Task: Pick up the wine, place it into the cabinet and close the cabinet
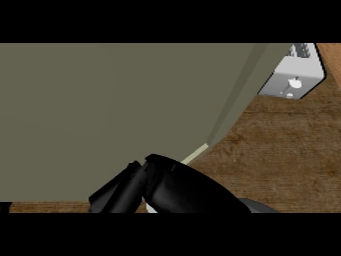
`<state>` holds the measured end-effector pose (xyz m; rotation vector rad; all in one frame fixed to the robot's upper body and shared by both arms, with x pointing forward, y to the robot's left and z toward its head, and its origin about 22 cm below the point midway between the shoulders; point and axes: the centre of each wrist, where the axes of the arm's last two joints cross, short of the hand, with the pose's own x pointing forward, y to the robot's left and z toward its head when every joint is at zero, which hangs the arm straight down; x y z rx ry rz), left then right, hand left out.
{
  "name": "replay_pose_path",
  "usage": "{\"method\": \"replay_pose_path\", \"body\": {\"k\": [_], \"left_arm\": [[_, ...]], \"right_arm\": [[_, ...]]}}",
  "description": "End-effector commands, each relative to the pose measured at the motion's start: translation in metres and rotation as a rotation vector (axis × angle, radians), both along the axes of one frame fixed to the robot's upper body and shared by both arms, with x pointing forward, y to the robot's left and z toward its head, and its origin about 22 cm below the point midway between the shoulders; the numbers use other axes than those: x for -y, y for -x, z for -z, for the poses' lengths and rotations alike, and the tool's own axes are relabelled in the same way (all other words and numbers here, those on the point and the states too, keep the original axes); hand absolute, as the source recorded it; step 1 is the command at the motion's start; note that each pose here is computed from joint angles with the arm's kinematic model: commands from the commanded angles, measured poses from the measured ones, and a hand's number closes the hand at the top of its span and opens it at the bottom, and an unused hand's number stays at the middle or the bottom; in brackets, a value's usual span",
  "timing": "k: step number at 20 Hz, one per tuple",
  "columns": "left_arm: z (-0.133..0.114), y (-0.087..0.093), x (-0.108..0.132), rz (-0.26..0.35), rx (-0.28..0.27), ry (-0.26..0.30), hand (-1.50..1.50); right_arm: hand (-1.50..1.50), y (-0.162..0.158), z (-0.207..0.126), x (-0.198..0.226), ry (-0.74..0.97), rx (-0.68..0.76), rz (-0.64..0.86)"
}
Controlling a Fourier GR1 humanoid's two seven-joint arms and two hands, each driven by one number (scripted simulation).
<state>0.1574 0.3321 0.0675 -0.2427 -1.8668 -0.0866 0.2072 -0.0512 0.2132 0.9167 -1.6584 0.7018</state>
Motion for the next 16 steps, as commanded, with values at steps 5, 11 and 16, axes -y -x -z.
{"method": "replay_pose_path", "body": {"k": [5, 11, 16], "left_arm": [[0.010, 0.001, 0.000, 0.005, 0.005, -0.006, 1.50], [0.012, -0.005, 0.000, -0.034, 0.002, -0.013, 1.50], [-0.005, -0.015, -0.004, -0.014, 0.024, -0.002, 1.50]], "right_arm": [[1.50, -0.044, -0.020, -0.035, -0.047, -0.050, 0.047], [1.50, -0.078, -0.005, -0.027, -0.075, -0.150, 0.109], [1.50, -0.098, 0.037, -0.015, -0.058, -0.165, 0.137]]}}
